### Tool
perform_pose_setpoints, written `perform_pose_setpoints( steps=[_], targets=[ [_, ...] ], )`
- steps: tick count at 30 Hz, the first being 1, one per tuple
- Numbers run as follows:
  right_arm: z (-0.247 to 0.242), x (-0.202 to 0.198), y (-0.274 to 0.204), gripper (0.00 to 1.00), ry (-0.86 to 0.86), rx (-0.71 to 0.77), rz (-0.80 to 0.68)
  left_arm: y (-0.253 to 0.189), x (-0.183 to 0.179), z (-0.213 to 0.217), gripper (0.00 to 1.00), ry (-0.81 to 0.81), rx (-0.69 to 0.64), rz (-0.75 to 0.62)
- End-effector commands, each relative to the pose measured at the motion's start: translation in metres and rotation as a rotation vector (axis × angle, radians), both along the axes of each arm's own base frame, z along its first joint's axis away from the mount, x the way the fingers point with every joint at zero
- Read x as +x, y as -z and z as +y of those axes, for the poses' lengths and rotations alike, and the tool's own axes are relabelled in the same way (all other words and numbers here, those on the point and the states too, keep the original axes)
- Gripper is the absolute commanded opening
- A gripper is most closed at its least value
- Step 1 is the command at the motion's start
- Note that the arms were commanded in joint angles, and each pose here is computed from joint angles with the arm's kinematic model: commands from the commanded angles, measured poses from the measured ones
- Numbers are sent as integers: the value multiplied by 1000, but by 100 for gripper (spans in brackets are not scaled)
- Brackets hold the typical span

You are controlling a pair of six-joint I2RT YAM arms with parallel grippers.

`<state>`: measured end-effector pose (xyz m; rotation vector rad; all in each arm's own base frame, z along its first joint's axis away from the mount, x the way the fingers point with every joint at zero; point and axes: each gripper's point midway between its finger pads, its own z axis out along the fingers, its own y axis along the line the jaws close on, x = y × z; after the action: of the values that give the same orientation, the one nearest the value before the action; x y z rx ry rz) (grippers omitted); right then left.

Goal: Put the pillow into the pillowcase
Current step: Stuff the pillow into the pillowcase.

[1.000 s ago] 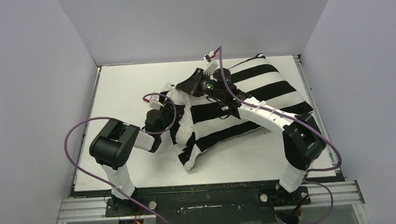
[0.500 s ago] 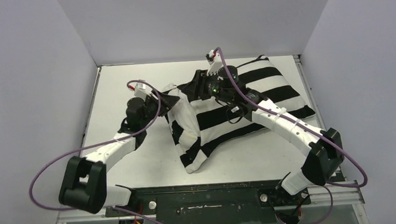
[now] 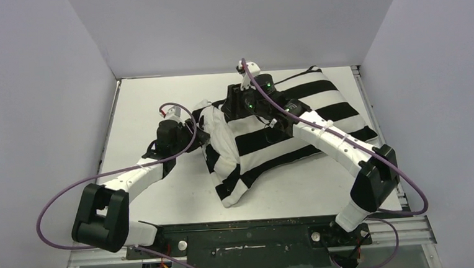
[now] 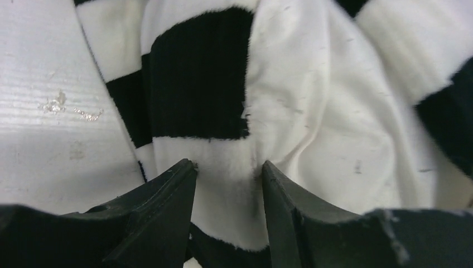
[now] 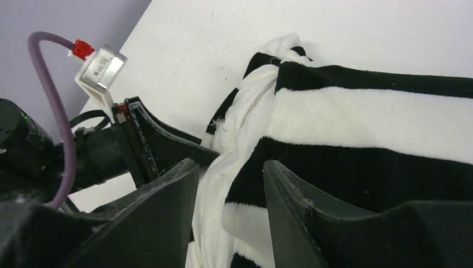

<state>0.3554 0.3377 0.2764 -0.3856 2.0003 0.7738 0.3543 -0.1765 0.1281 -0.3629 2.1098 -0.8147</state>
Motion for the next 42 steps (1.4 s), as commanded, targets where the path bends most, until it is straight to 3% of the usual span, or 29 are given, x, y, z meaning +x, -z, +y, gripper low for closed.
perform_pose_setpoints(
  steps=[1, 4, 8, 10, 17, 25, 28, 37, 39, 42],
  targets=[
    [18, 2, 1, 46, -53, -53, -28, 21, 9, -3, 45, 0, 59, -1],
    [42, -8, 21, 41, -143, -53, 32, 26, 13, -14, 39, 30, 34, -5],
    [50, -13, 67, 33, -145, -146, 102, 4, 16, -12, 6, 37, 65, -39],
    [50, -15, 99, 30, -147, -181, 160, -18, 15, -8, 0, 28, 74, -82],
    [11, 0, 164, 26, 21, -374, 208, -63, 10, -6, 0, 39, 33, -119],
    [-19, 7, 177, 26, 160, -433, 190, -89, 6, -4, 5, 55, 40, -160],
    [-21, 8, 172, 27, 187, -411, 179, -90, 5, -3, 15, 55, 47, -168],
    [-8, 7, 115, 26, 178, -264, 119, -62, 9, -1, 16, 59, 43, -127],
    [1, 2, 101, 27, 145, -211, 114, -57, 10, 0, 22, 58, 50, -124],
    [14, -2, 74, 29, 109, -135, 94, -52, 14, -7, 40, 74, 23, -130]
  ],
)
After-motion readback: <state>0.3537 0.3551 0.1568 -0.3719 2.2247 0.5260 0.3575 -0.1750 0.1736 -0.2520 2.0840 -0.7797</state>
